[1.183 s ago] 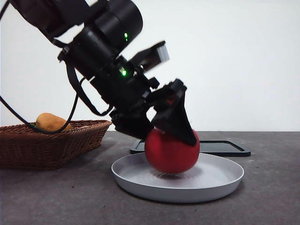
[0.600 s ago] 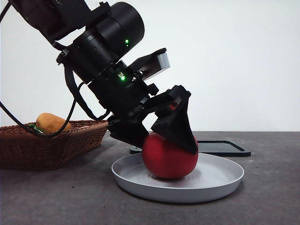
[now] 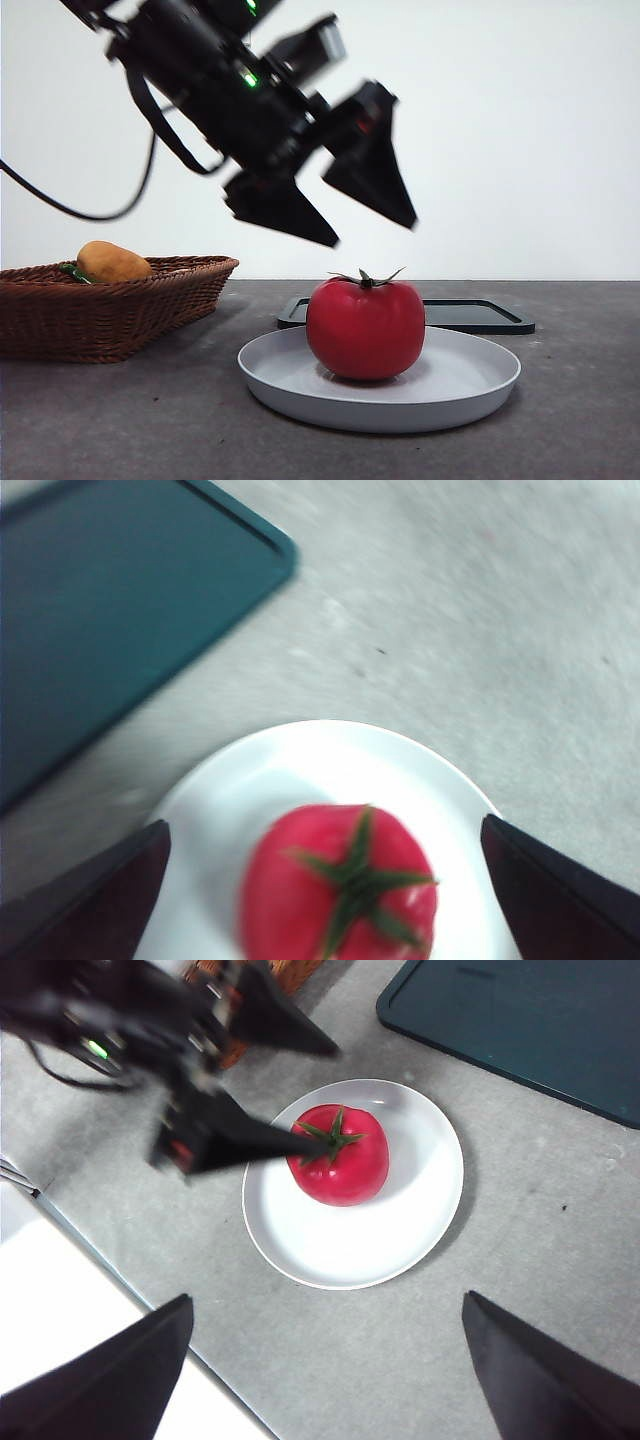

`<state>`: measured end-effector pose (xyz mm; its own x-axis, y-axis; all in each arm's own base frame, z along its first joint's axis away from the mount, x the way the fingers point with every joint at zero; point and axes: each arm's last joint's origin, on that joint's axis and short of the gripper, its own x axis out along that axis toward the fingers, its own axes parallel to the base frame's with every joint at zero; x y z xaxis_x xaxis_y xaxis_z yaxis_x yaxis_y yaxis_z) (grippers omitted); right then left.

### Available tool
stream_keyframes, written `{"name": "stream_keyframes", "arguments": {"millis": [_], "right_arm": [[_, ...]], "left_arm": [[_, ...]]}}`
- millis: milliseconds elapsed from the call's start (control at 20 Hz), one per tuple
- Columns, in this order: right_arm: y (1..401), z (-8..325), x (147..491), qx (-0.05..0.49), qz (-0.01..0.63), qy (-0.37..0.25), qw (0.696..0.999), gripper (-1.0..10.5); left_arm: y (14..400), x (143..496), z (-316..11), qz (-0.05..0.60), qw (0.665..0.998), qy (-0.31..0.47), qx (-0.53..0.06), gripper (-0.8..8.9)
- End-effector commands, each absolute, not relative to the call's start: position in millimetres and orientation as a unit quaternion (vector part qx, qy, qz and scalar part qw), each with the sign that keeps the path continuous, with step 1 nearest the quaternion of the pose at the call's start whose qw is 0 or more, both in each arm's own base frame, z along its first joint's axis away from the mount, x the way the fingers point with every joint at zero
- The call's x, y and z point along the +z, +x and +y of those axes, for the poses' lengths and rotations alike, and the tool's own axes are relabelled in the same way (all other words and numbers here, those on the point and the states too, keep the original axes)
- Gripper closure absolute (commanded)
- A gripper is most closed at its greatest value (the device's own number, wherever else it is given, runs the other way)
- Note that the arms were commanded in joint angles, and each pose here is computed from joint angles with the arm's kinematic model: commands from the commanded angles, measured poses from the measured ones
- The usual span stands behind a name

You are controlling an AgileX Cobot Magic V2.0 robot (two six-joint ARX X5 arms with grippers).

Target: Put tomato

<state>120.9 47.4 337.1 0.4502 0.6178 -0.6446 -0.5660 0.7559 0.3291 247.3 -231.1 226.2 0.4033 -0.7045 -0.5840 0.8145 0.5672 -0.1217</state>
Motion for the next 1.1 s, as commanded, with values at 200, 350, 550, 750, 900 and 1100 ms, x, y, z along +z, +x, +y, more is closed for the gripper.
{"name": "stream_keyframes", "arguments": {"millis": [200,350,550,750,900,1100], "right_arm": [[122.5,48.3,342.0,0.351,0.383,0.029,0.854,5.2],[122.7,48.3,342.1,0.351,0.382,0.029,0.854,5.2],[124.1,48.8,343.6,0.353,0.372,0.028,0.858,5.2],[125.9,49.2,345.5,0.354,0.358,0.026,0.863,5.2],[126.2,49.3,345.7,0.355,0.357,0.026,0.864,5.2],[126.2,49.3,345.7,0.355,0.357,0.026,0.864,5.2]], "left_arm": [[237.6,280.8,-190.9,0.265,0.862,0.068,-0.427,3.14],[226.4,308.6,-156.2,0.249,0.882,0.055,-0.396,3.14],[207.9,331.0,-109.5,0.255,0.904,0.040,-0.342,3.14],[187.4,338.0,-74.3,0.289,0.894,0.006,-0.343,3.14],[166.5,339.5,-63.2,0.320,0.871,-0.019,-0.374,3.14],[140.9,333.5,-57.3,0.377,0.835,-0.010,-0.401,3.15]]}}
